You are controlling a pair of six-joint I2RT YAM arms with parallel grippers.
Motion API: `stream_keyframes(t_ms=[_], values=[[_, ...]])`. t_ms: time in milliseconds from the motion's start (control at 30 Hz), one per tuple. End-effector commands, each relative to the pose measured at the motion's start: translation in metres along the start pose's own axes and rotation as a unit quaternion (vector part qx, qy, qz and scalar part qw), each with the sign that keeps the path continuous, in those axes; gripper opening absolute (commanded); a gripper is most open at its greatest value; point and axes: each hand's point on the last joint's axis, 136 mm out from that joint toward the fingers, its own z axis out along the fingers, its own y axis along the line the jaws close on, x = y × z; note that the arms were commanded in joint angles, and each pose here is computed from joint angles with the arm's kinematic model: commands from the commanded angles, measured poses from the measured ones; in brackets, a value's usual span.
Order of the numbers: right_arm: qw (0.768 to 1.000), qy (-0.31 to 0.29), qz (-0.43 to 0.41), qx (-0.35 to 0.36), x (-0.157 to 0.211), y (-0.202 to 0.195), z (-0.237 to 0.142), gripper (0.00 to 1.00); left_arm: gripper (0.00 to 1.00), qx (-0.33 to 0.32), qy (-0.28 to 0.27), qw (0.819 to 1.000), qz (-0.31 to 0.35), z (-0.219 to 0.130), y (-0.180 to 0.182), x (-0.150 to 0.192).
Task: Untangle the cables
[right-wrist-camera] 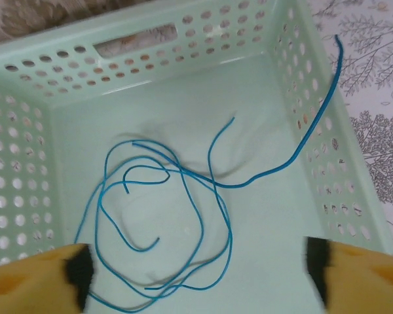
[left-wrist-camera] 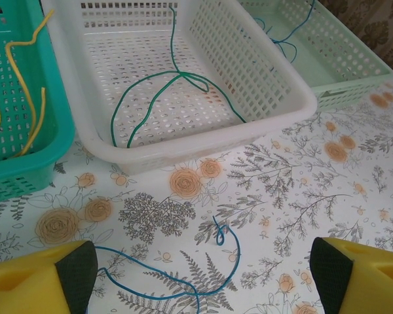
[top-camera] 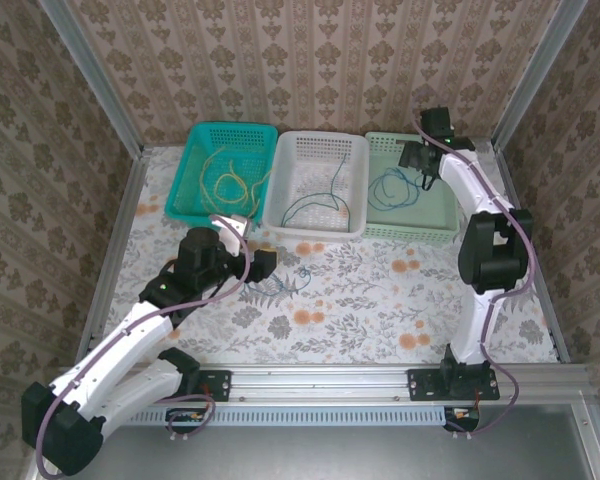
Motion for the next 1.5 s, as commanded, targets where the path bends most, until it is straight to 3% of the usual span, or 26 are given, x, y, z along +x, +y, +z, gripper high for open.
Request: stream_keyframes(t_ms=[0, 233, 400, 500, 667, 800, 933, 1067, 1333, 1467], values=[[0.999, 0.033, -0.037, -0.005, 0.010, 0.001, -0.015, 1.00, 0.89, -0.004, -0.001, 1.000, -0.007, -0.004, 0.002, -0.002], [0.995, -0.028, -0.072, -0.055, -0.006, 0.024, -0.085, 1.00, 0.97, -0.047, -0.007, 0.998, -0.038, -0.006, 0.021, 0.000], [0.987, -0.068, -0.107, -0.099, 0.010, 0.052, -0.133, 1.00, 1.00, -0.077, -0.004, 0.995, -0.070, -0.010, 0.038, 0.001], [0.975, -0.078, -0.152, -0.144, 0.042, 0.084, -0.158, 0.98, 1.00, -0.106, 0.009, 0.990, -0.098, -0.014, 0.053, 0.008], [0.933, -0.070, -0.263, -0.236, 0.131, 0.154, -0.189, 0.90, 1.00, -0.129, 0.024, 0.981, -0.144, -0.017, 0.070, 0.020], [0.904, -0.020, -0.316, -0.286, 0.206, 0.187, -0.188, 0.82, 1.00, -0.135, 0.029, 0.976, -0.169, -0.018, 0.078, 0.027], [0.868, -0.011, -0.371, -0.328, 0.271, 0.221, -0.183, 0.78, 1.00, -0.143, 0.038, 0.965, -0.214, -0.018, 0.090, 0.040], [0.853, 0.026, -0.403, -0.331, 0.318, 0.256, -0.167, 0.73, 1.00, -0.145, 0.043, 0.949, -0.278, -0.019, 0.105, 0.054], [0.835, 0.044, -0.436, -0.332, 0.361, 0.310, -0.139, 0.69, 1.00, -0.149, 0.030, 0.936, -0.316, -0.028, 0.116, 0.063], [0.834, 0.044, -0.444, -0.324, 0.364, 0.316, -0.129, 0.59, 1.00, -0.143, 0.026, 0.934, -0.328, -0.029, 0.118, 0.064]])
